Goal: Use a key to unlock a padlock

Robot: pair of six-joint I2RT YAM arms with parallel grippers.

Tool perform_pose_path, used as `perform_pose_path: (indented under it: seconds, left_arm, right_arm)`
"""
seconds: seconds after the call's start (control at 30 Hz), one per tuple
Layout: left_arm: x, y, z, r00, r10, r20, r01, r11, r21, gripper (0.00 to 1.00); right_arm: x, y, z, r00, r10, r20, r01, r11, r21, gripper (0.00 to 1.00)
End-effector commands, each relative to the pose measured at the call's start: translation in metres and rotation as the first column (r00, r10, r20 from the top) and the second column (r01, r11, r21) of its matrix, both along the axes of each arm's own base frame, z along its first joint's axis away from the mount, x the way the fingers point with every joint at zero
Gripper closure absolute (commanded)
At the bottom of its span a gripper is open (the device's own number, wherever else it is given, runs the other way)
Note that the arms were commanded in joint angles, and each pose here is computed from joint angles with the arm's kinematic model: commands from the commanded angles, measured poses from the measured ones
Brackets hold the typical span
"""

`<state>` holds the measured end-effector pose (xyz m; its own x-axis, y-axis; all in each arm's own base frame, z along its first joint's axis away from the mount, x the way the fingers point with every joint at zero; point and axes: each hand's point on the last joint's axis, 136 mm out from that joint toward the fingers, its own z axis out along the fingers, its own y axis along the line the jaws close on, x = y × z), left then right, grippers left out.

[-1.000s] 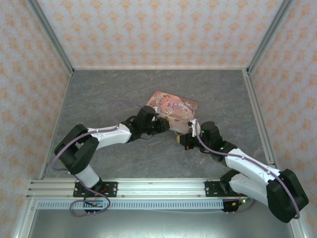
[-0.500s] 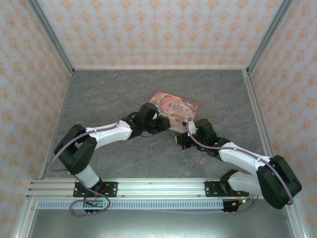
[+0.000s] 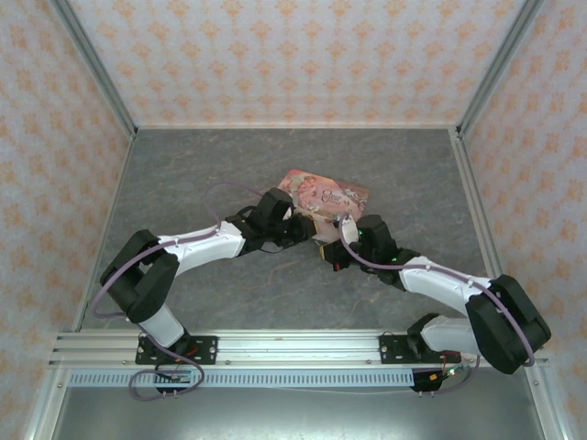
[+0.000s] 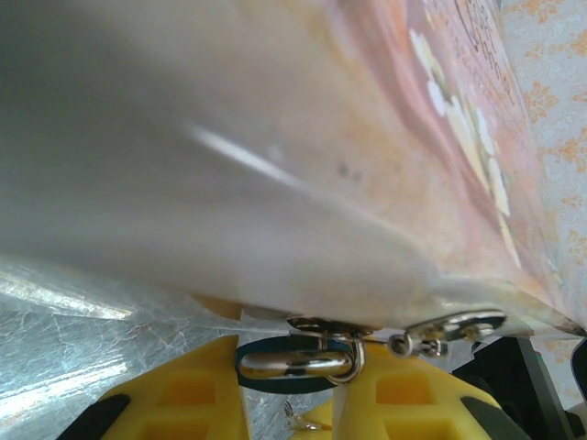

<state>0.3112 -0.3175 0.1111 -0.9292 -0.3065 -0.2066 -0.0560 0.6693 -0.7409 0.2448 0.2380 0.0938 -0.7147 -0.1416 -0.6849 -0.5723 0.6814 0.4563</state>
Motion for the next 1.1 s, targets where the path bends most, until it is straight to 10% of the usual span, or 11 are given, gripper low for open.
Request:
perform_pose_path:
  seconds: [0.0, 1.07]
  left_arm:
    - [-0.003, -0.013, 0.032, 0.999, -0.037, 0.012, 0.038, 0.996, -0.082, 0.87]
    - [-0.005, -0.012, 0.031, 0.999, -0.041, 0.005, 0.041, 0.996, -0.083, 0.87]
  right_arm:
    - [0.012, 0.004, 0.009, 0.999, -0.013, 0.051, 0.013, 1.000, -0.002, 1.00]
    - [0.032, 0.012, 0.022, 0.995, -0.045, 0.093, 0.039, 0.997, 0.065, 1.00]
